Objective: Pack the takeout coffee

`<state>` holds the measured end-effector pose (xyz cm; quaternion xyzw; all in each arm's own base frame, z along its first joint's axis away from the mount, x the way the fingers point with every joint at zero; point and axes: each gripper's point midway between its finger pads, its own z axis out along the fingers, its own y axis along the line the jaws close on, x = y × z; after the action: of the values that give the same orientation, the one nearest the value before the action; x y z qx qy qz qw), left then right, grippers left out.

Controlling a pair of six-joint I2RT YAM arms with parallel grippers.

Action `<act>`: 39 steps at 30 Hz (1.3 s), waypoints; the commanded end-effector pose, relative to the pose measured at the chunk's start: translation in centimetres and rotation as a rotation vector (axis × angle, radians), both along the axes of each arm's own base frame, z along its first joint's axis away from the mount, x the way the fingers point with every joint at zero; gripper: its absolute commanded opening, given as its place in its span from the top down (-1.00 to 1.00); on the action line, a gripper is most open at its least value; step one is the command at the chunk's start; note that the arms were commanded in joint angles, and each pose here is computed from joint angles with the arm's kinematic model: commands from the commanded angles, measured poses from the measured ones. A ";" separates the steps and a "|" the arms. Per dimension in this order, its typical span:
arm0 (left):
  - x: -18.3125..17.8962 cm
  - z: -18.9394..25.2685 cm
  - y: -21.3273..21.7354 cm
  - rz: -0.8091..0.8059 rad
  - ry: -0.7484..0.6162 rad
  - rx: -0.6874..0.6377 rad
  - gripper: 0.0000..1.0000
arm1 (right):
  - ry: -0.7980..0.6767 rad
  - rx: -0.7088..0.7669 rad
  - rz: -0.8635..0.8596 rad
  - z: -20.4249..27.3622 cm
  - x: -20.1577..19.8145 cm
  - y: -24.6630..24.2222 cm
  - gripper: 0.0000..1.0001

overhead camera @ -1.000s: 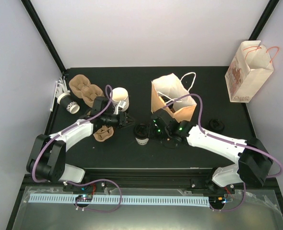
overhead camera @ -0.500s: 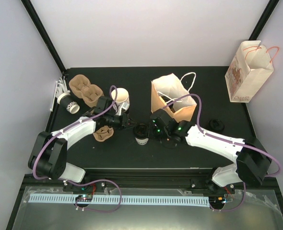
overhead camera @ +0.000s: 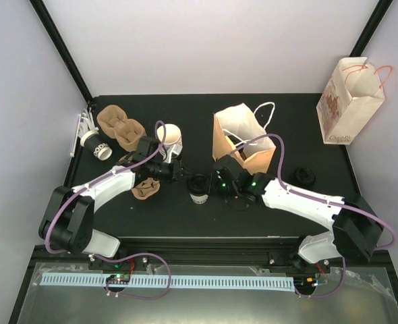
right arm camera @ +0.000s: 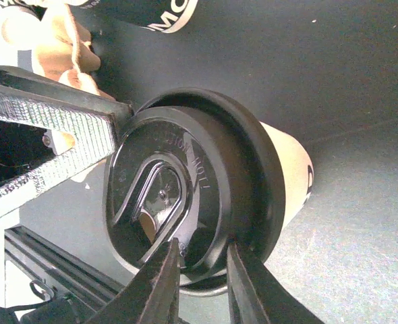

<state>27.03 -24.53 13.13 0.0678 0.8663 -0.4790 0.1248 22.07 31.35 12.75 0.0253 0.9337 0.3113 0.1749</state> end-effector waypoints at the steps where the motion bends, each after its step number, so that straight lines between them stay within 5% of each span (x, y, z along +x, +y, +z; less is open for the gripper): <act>1: -2.4 -3.6 0.2 -0.007 0.099 0.080 0.51 | 0.116 -0.070 -0.009 -5.8 -2.0 -1.6 0.53; 18: -6.1 -7.6 0.3 -0.007 0.159 0.133 0.53 | 0.166 -0.171 -0.035 -9.7 -3.6 -4.0 0.55; 32: -2.3 1.1 -0.8 0.021 -0.022 0.104 0.35 | -0.037 -0.187 0.135 -1.5 -0.3 -0.6 0.46; 39: -1.5 5.8 -1.7 0.000 -0.108 0.040 0.09 | -0.121 -0.214 0.225 1.9 0.4 0.0 0.21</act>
<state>26.44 -24.88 14.70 0.0595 0.8884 -0.4232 0.1677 22.03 31.54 13.25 -0.0696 0.9486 0.2524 0.1778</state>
